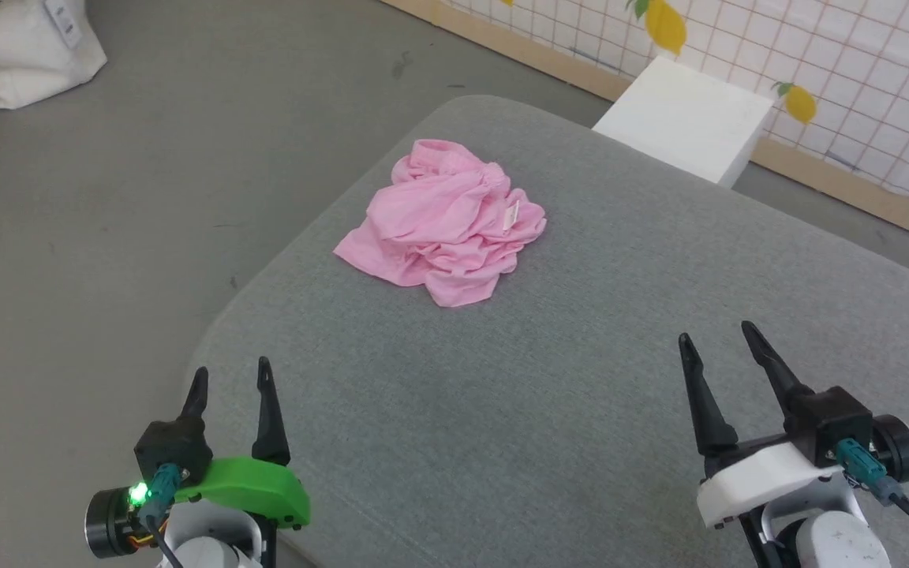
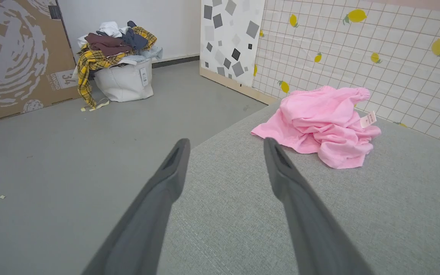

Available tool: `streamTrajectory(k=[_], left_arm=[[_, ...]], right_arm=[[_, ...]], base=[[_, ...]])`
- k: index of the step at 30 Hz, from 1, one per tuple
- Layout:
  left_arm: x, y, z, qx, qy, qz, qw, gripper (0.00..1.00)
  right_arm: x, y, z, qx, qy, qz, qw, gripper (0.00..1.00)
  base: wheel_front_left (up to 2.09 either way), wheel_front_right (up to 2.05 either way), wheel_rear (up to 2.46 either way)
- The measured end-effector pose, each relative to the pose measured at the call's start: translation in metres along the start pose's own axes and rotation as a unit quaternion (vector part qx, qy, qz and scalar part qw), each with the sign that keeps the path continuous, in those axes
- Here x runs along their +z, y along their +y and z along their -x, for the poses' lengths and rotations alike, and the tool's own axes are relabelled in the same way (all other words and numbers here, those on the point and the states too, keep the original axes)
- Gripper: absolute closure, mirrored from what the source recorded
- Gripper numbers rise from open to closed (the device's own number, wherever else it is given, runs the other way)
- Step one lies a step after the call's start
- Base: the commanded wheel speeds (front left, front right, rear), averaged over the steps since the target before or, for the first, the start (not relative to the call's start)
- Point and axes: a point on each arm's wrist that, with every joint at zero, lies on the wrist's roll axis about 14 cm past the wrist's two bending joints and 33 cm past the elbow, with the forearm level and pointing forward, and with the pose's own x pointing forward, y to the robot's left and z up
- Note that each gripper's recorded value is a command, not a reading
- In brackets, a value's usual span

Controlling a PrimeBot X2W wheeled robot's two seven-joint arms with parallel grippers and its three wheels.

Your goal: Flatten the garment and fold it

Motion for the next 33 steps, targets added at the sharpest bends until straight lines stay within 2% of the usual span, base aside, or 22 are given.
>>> streamTrajectory(k=[7, 10, 17, 23, 28, 33], left_arm=[[0.003, 0.004, -0.007, 0.011, -0.004, -0.001, 1.0, 0.0], [0.014, 0.002, -0.023, 0.015, -0.018, 0.02, 1.0, 0.0], [0.046, -0.03, -0.097, -0.042, -0.029, 0.034, 0.998, 0.0], [0.06, -0.068, -0.172, -0.098, 0.003, 0.008, 0.995, 0.0], [0.012, -0.1, -0.215, -0.124, 0.108, -0.002, 0.986, 0.0], [-0.061, -0.125, -0.226, -0.124, 0.234, 0.022, 0.964, 0.0]], right_arm=[[-0.001, 0.004, -0.013, 0.012, -0.007, -0.007, 1.0, 0.0], [0.0, 0.004, -0.022, 0.015, -0.014, -0.009, 1.0, 0.0], [0.002, -0.003, -0.05, 0.023, -0.034, -0.005, 0.999, 0.0], [-0.02, -0.035, -0.062, -0.006, -0.031, -0.02, 0.999, 0.0], [-0.057, -0.075, -0.048, -0.055, -0.003, -0.032, 0.998, 0.0], [-0.087, -0.114, -0.023, -0.11, 0.023, -0.044, 0.993, 0.0]], base=[[0.0, 0.0, 0.0], [0.0, 0.0, 0.0], [0.0, 0.0, 0.0], [0.0, 0.0, 0.0], [0.0, 0.0, 0.0], [0.0, 0.0, 0.0]])
